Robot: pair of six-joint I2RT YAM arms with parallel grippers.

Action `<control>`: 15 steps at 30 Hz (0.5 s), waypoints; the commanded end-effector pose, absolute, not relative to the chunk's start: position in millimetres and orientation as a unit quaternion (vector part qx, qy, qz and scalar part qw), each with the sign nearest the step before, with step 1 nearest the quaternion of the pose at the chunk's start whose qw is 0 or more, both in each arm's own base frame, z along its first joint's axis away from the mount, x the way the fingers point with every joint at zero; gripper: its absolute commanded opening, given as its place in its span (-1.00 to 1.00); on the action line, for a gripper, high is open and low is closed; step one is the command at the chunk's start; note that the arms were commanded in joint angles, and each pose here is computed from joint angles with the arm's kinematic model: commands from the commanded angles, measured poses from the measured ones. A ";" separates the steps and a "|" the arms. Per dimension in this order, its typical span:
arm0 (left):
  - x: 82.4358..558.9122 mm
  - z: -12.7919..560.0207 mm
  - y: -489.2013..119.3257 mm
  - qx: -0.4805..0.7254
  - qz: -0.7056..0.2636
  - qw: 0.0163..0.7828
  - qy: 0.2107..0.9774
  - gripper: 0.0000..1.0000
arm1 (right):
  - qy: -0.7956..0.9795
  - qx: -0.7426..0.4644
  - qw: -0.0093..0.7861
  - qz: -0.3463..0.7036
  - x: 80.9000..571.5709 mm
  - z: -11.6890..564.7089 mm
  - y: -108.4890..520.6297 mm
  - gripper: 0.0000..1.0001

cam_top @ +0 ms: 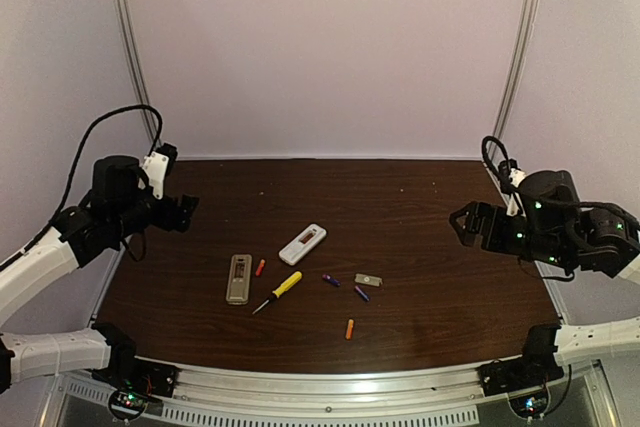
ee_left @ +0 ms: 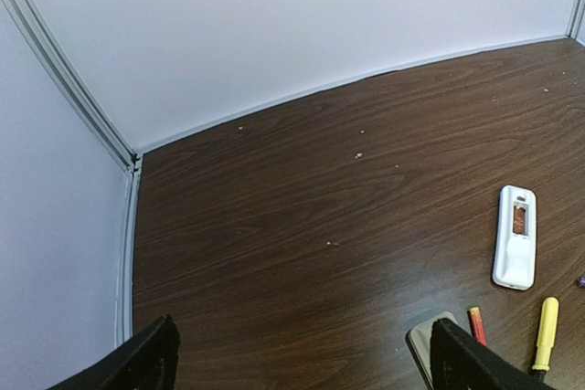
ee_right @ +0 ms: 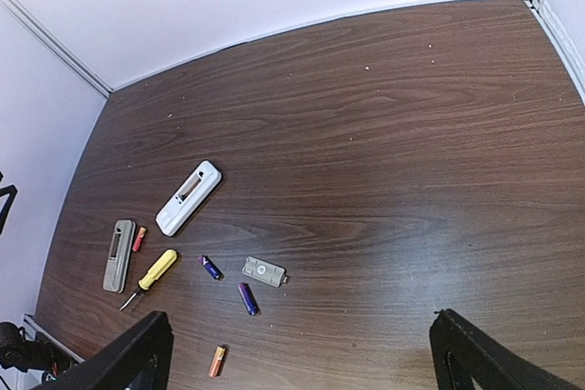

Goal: Unload the batteries from the remote control
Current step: Reset both arms

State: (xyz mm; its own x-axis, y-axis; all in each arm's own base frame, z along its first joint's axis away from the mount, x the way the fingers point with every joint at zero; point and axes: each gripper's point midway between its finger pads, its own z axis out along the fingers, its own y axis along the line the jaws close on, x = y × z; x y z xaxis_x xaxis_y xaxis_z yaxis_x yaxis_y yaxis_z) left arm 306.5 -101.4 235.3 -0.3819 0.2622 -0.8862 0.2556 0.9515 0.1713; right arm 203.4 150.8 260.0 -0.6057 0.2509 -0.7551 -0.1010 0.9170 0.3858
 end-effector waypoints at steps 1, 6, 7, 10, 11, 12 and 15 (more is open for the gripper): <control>306.3 239.7 -97.8 0.150 0.007 0.541 0.827 0.95 | 0.866 0.065 0.458 0.188 208.0 265.5 141.8 0.99; 304.4 239.8 -97.5 0.148 0.002 0.543 0.827 0.95 | 0.864 0.070 0.460 0.191 206.5 266.5 138.7 0.99; 303.8 239.4 -97.4 0.147 0.001 0.543 0.827 0.95 | 0.864 0.072 0.460 0.193 205.8 266.2 137.8 0.99; 302.1 236.8 -97.9 0.147 -0.002 0.542 0.828 0.95 | 0.861 0.080 0.462 0.199 203.9 265.9 134.0 0.99; 301.7 236.4 -98.0 0.148 -0.003 0.541 0.828 0.95 | 0.859 0.082 0.463 0.201 203.1 266.1 132.8 0.99; 301.3 235.8 -98.4 0.148 -0.005 0.540 0.828 0.95 | 0.858 0.085 0.464 0.202 202.5 265.2 131.4 0.99; 300.2 233.8 -99.4 0.146 -0.010 0.539 0.829 0.95 | 0.855 0.091 0.465 0.209 199.9 263.5 127.5 0.99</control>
